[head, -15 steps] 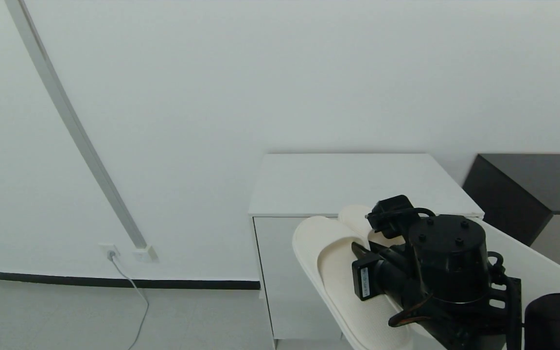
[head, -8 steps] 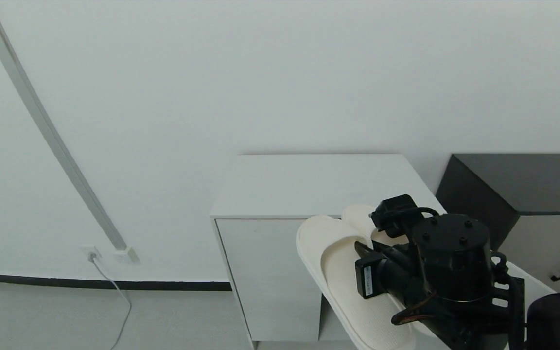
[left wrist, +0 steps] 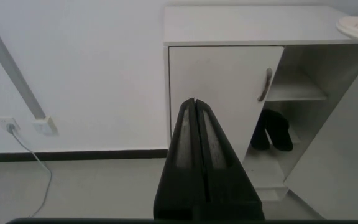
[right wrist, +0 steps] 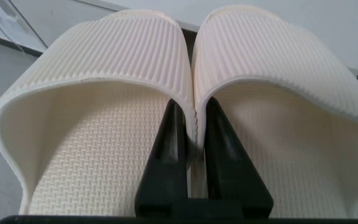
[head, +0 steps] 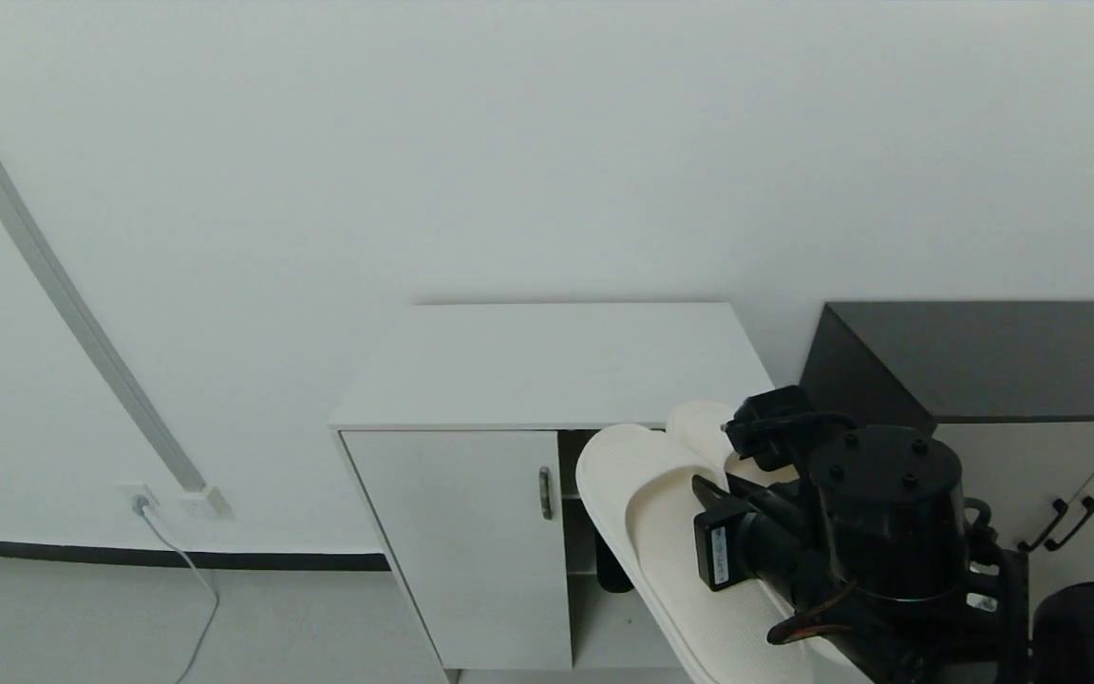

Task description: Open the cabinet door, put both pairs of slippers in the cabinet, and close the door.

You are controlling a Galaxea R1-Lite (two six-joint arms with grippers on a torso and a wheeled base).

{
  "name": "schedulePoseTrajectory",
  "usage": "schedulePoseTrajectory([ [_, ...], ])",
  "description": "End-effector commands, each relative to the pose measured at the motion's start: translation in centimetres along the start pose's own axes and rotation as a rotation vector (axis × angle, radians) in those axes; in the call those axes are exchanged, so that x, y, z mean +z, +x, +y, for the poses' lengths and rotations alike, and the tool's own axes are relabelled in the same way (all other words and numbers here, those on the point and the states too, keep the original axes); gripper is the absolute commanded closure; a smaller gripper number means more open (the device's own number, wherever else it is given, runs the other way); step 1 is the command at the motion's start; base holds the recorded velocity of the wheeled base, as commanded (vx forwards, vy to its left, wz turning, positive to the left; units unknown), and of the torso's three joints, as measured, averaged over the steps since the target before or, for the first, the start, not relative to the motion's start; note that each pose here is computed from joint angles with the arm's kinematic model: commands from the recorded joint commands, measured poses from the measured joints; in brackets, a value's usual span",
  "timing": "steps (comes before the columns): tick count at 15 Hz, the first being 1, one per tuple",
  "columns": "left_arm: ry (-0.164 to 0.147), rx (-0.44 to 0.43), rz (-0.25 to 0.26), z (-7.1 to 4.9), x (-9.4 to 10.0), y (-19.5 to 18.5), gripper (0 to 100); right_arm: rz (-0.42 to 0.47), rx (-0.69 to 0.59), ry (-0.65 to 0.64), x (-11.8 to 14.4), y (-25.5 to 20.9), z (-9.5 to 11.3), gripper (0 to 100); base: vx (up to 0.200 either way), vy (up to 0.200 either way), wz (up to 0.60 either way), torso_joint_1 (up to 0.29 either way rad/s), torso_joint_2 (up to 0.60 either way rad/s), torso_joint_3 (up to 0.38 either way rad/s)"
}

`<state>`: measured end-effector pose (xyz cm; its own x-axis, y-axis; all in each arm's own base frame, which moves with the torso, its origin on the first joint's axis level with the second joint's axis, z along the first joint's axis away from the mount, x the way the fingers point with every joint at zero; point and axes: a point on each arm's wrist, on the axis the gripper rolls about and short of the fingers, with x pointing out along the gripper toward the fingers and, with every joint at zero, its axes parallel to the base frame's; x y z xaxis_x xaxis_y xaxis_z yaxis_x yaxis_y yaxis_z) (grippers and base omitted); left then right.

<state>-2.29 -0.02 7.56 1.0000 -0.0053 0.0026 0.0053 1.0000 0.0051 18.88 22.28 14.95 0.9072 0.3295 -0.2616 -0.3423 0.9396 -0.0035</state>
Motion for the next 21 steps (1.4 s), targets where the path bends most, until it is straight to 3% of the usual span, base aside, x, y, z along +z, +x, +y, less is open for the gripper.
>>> schedulePoseTrajectory([
  [1,-0.001,-0.001,0.001,0.00,0.01,0.01,100,-0.005,0.002,0.001,-0.01,-0.04,0.01,100,0.000,0.000,0.00,0.000,0.00,0.000],
  [21,-0.001,-0.001,0.001,0.00,0.01,0.01,100,0.003,-0.007,-0.016,-0.86,-0.02,-0.38,100,0.000,0.000,0.00,-0.011,0.02,0.012],
])
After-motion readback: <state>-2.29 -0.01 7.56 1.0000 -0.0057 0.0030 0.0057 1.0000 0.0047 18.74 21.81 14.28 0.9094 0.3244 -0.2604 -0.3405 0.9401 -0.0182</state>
